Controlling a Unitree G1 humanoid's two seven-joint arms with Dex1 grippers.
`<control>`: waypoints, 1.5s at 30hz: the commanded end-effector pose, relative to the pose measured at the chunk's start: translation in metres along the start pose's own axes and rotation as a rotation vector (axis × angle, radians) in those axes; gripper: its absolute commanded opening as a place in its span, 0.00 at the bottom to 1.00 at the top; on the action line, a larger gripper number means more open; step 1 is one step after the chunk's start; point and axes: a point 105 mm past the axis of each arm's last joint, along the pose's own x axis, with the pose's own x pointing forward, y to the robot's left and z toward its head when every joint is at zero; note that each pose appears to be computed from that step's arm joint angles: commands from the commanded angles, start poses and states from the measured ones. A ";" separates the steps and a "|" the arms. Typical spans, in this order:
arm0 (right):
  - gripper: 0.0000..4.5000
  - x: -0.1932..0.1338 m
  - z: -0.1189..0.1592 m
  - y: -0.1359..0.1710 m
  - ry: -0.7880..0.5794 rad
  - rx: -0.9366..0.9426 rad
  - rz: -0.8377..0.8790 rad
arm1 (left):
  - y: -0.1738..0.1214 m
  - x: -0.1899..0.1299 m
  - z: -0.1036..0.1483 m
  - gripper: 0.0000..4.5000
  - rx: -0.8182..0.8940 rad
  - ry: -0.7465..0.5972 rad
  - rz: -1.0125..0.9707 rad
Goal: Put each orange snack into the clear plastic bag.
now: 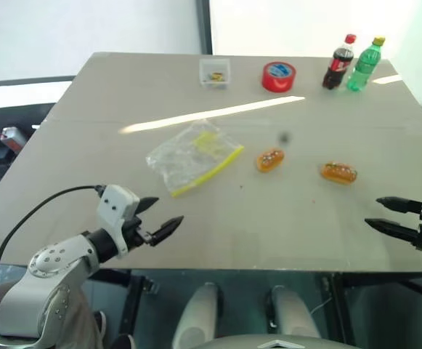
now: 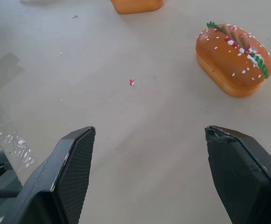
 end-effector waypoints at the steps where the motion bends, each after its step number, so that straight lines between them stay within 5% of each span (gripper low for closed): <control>1: 0.85 -0.003 0.013 0.003 -0.038 -0.041 -0.011 | 0.000 -0.003 0.014 0.99 0.051 -0.026 -0.007; 24: 0.85 0.008 0.007 0.011 -0.028 -0.036 0.015 | 0.001 0.000 0.016 0.99 0.070 -0.010 0.001; 30: 0.85 0.015 0.007 0.020 0.029 -0.131 0.066 | 0.003 0.004 0.006 0.99 -0.076 0.038 -0.002; 45: 0.85 0.044 0.080 0.063 -0.120 -0.327 0.181 | 0.032 0.040 0.017 0.99 -0.421 -0.070 0.203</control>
